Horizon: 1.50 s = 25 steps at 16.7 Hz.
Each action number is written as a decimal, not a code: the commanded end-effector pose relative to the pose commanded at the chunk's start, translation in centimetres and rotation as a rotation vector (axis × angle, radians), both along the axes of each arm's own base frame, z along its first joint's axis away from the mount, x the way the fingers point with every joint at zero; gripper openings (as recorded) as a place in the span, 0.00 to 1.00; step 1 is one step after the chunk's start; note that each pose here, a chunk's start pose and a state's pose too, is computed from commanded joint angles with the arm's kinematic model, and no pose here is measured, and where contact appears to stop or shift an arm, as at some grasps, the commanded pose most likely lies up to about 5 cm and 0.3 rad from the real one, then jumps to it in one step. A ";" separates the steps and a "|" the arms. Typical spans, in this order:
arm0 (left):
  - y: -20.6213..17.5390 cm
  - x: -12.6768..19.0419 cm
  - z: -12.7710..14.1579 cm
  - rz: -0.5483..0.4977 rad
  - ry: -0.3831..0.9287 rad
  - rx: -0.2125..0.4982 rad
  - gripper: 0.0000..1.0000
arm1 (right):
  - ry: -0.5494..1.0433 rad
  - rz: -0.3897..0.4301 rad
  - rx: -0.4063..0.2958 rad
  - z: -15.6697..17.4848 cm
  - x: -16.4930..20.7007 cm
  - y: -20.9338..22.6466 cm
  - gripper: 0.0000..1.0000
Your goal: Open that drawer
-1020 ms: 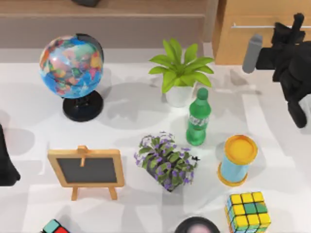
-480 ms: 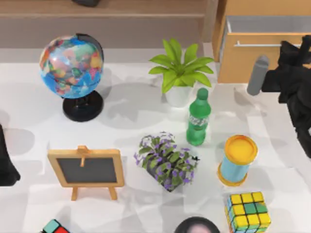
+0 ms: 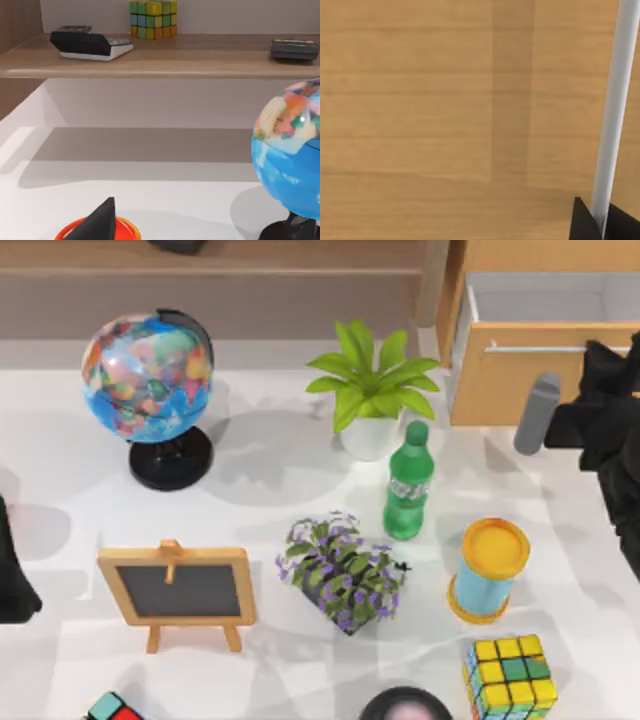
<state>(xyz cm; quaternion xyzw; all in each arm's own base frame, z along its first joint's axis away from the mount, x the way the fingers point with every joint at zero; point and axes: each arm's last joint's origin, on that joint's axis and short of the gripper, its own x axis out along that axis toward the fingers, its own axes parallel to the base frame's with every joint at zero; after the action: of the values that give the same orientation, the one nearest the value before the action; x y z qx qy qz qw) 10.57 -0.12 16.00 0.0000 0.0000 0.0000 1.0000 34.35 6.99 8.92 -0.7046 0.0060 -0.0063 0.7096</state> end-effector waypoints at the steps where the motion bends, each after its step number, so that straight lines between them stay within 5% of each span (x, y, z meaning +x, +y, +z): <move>1: 0.0 0.0 0.0 0.000 0.000 0.000 1.00 | 0.009 0.001 -0.002 -0.2 -1.0 0.0 0.00; 23: 0.0 0.0 0.0 0.000 0.000 0.000 1.00 | 0.010 0.004 -0.006 -0.3 -10.1 0.0 0.00; 25: 0.0 0.0 0.0 0.000 0.000 0.000 1.00 | 0.010 0.004 -0.006 -0.3 -10.1 0.0 0.15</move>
<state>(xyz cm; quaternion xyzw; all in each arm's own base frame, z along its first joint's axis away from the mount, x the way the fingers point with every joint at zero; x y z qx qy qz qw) 10.57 -0.12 16.00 0.0000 0.0000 0.0000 1.0000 24.28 7.02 8.66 -0.7067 0.0081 -0.0011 0.7075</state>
